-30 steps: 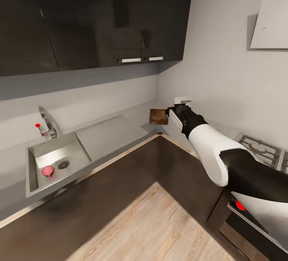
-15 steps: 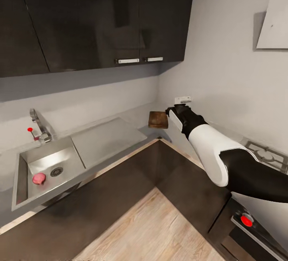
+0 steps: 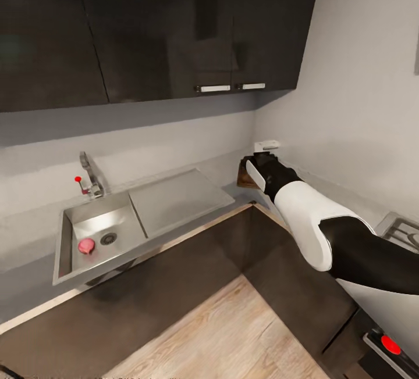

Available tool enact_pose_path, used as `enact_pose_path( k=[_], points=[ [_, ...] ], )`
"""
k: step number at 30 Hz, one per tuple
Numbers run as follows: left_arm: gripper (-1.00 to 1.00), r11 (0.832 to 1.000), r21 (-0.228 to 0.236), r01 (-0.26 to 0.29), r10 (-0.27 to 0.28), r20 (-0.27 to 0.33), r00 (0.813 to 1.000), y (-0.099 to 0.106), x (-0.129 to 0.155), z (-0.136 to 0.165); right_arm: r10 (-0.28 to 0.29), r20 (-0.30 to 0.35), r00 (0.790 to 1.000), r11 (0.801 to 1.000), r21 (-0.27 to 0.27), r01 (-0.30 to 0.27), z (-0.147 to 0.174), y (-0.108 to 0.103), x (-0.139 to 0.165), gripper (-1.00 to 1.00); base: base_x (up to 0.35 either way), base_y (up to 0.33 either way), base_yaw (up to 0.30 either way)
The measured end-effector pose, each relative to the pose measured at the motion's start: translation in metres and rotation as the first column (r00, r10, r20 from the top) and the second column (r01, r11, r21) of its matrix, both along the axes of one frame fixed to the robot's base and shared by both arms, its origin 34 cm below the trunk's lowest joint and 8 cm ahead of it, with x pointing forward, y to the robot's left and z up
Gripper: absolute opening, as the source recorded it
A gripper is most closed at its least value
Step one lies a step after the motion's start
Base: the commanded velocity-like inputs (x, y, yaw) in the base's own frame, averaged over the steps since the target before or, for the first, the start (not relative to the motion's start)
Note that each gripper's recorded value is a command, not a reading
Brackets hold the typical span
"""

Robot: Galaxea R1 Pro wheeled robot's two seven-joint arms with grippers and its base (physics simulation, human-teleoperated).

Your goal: In the kitchen, take the Vidalia onion out of the sink, dice it on the chopping board with the paring knife, put the diced onion into the bowl on the countertop, then place both the paring knife and the chopping board into the sink.

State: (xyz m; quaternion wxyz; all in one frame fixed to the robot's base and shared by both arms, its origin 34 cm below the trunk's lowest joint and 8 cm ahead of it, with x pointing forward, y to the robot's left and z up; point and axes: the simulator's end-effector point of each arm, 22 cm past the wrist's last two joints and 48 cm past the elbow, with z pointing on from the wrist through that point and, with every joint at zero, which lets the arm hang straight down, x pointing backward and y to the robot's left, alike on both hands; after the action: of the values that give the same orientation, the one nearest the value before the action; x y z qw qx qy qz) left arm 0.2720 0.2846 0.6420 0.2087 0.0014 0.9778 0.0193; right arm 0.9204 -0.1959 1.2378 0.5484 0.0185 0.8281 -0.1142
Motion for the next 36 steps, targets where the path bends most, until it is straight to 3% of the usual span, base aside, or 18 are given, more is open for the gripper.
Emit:
enact_pose_path(
  k=[17, 36],
  points=[
    [1.00, 1.000, -0.001, 0.002, -0.002, -0.003, 1.000, -0.0005, -0.0015, -0.0003, 0.001, -0.016, 1.000, 1.000, -0.002, -0.001, -0.0078, -0.0002, -0.0018, 1.00, 0.164, -0.140, 0.020],
    [1.00, 1.000, -0.001, 0.002, -0.002, -0.003, 1.000, -0.0005, -0.0015, -0.0003, 0.002, -0.018, 1.000, 1.000, -0.001, -0.002, -0.0082, 0.0001, -0.0019, 1.00, 0.248, -0.022, 0.000]
  ],
)
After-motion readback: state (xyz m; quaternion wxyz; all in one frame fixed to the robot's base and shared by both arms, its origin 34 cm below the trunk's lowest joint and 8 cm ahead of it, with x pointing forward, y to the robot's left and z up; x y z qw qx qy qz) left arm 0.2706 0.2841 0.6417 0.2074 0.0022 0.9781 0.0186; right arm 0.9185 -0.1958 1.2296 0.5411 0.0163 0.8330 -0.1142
